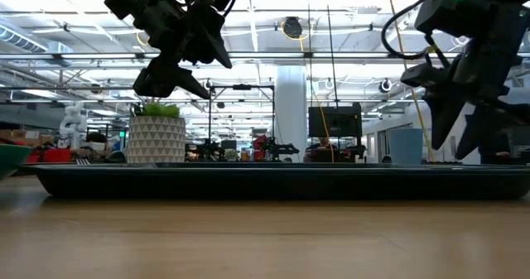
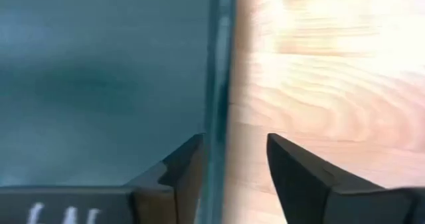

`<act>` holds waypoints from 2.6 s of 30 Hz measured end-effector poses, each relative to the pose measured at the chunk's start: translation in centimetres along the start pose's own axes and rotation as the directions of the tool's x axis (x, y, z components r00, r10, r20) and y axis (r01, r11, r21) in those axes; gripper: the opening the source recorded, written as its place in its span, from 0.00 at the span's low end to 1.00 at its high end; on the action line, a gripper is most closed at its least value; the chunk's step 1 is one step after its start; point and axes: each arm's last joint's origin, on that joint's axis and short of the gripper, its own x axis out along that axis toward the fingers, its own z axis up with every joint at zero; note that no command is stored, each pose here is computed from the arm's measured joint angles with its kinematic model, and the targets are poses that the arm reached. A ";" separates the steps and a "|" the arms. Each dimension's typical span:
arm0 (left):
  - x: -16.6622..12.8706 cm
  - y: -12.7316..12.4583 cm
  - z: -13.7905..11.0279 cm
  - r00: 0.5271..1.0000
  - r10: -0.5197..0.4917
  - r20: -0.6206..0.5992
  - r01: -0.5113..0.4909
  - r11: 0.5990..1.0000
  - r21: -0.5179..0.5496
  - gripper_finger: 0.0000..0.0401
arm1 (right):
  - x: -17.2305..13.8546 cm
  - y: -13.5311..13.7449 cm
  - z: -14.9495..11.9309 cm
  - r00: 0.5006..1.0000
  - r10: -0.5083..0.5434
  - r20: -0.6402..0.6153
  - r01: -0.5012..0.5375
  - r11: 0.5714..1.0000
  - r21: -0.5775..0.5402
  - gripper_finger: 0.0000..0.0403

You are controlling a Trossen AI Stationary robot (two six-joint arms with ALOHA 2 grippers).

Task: Pick and place plate/cup/fork/spoon on tray
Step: Put the pink fork to the left of the dark green serving tray

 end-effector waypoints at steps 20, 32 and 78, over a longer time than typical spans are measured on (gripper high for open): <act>-5.1 -5.7 2.0 0.808 -0.486 0.333 0.417 0.871 0.260 0.58 | -9.0 2.7 2.9 0.901 0.382 0.206 -0.257 0.852 -0.456 0.38; -17.5 -14.3 1.8 0.746 -0.403 0.531 0.048 0.827 0.560 0.58 | -21.0 9.5 6.3 0.616 0.682 0.393 -0.193 0.615 -0.765 0.37; -10.0 5.6 -0.6 0.570 0.819 -0.062 -0.782 0.564 0.265 0.58 | -14.7 9.0 11.0 0.993 0.097 0.062 -0.038 0.788 -0.614 0.37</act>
